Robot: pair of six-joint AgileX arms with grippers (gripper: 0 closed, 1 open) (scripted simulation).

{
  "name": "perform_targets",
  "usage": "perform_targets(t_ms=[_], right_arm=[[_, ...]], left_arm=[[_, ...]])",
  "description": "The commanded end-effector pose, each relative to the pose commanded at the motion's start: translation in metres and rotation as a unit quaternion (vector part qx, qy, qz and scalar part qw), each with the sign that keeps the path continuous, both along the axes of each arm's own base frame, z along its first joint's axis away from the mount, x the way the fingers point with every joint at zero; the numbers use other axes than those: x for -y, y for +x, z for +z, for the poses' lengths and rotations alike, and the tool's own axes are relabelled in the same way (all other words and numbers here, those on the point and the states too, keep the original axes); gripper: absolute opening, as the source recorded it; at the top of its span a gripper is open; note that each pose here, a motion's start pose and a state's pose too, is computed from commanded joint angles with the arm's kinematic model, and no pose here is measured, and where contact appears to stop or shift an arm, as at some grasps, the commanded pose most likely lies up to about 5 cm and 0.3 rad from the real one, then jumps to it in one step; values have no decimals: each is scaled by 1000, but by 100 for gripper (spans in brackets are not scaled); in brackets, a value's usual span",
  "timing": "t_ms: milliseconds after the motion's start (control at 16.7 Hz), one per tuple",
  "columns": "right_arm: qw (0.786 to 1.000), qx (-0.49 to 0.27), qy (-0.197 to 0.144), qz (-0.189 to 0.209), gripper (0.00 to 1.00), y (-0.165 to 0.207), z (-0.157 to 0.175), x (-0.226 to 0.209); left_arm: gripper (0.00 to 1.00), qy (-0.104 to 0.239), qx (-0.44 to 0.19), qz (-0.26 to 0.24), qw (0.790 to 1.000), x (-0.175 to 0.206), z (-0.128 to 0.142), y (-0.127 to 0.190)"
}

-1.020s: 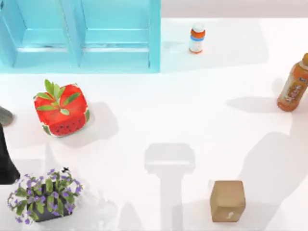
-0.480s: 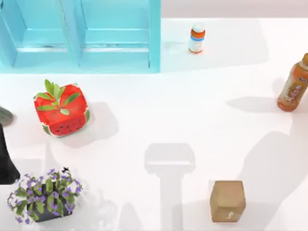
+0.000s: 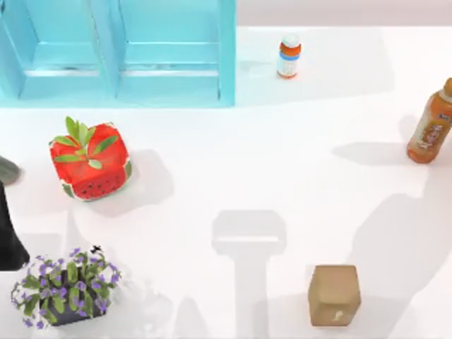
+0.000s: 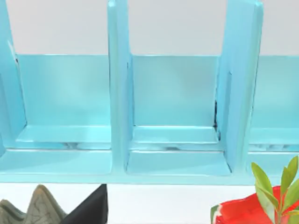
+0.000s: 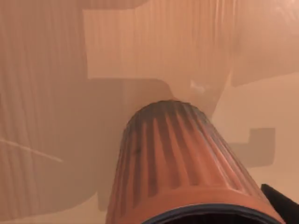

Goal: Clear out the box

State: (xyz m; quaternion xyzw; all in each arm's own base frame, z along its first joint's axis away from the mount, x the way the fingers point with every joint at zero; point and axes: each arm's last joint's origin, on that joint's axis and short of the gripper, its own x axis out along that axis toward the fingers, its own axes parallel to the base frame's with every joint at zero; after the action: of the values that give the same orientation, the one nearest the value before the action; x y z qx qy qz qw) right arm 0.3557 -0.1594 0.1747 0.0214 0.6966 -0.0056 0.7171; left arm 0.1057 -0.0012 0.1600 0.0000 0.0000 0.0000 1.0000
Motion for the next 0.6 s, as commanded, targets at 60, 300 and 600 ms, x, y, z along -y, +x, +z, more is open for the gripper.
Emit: perform_targets(t_ms=[60, 300, 600], right_arm=[[1000, 9, 6, -4, 0, 0, 12, 4], [998, 51, 28, -17, 0, -2, 71, 17], [1000, 25, 12, -7, 0, -2, 112, 5]], left_arm=[[100, 0, 0, 0, 1000, 0, 0, 0], [100, 0, 0, 0, 1000, 0, 0, 0], [100, 0, 0, 0, 1000, 0, 0, 0]])
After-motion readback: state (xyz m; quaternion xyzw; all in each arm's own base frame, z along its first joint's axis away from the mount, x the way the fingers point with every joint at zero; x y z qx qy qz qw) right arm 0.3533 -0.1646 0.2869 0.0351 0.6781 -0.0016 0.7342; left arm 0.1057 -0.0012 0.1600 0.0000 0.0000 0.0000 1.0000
